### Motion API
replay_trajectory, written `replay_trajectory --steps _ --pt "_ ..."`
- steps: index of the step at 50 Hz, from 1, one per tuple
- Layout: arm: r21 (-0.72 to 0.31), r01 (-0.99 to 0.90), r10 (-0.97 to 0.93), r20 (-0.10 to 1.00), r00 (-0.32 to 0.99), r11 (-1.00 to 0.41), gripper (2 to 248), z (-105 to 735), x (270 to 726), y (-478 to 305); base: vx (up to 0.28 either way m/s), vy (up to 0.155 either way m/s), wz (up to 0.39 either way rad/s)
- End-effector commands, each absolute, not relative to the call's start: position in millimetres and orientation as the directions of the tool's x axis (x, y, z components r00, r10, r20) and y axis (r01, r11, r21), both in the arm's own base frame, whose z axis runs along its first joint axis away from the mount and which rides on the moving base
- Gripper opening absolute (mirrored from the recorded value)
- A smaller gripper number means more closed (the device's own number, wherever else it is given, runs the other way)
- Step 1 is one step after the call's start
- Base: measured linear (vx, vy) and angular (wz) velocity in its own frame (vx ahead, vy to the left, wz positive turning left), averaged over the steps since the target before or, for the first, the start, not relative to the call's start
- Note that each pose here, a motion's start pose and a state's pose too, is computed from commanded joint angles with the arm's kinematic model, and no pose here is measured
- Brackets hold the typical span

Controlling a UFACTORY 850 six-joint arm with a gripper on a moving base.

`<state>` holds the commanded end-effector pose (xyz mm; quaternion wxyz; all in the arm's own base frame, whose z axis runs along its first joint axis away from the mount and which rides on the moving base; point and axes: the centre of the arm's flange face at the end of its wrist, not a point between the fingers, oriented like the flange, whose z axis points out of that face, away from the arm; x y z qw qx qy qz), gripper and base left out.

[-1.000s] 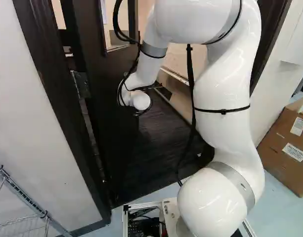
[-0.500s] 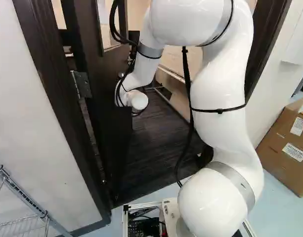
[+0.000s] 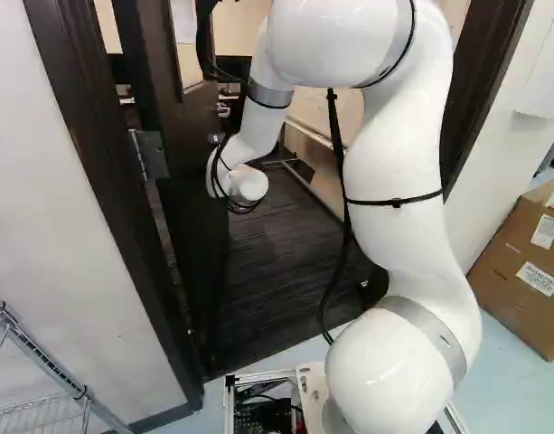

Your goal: Open the door and move inside

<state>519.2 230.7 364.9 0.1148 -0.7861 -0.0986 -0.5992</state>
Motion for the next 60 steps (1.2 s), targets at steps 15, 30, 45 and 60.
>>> replay_trajectory --steps 15,30,45,60 --pt "-0.034 0.360 0.054 0.971 0.233 -0.932 247 366 522 242 0.000 0.000 0.000" --pt "-0.005 0.425 0.089 0.976 0.201 -0.905 247 366 523 252 0.000 0.000 0.000" --pt "0.024 0.488 0.120 0.979 0.166 -0.873 247 366 525 263 0.000 0.000 0.000" --pt "0.036 0.515 0.130 0.980 0.148 -0.857 247 366 528 271 0.000 0.000 0.000"
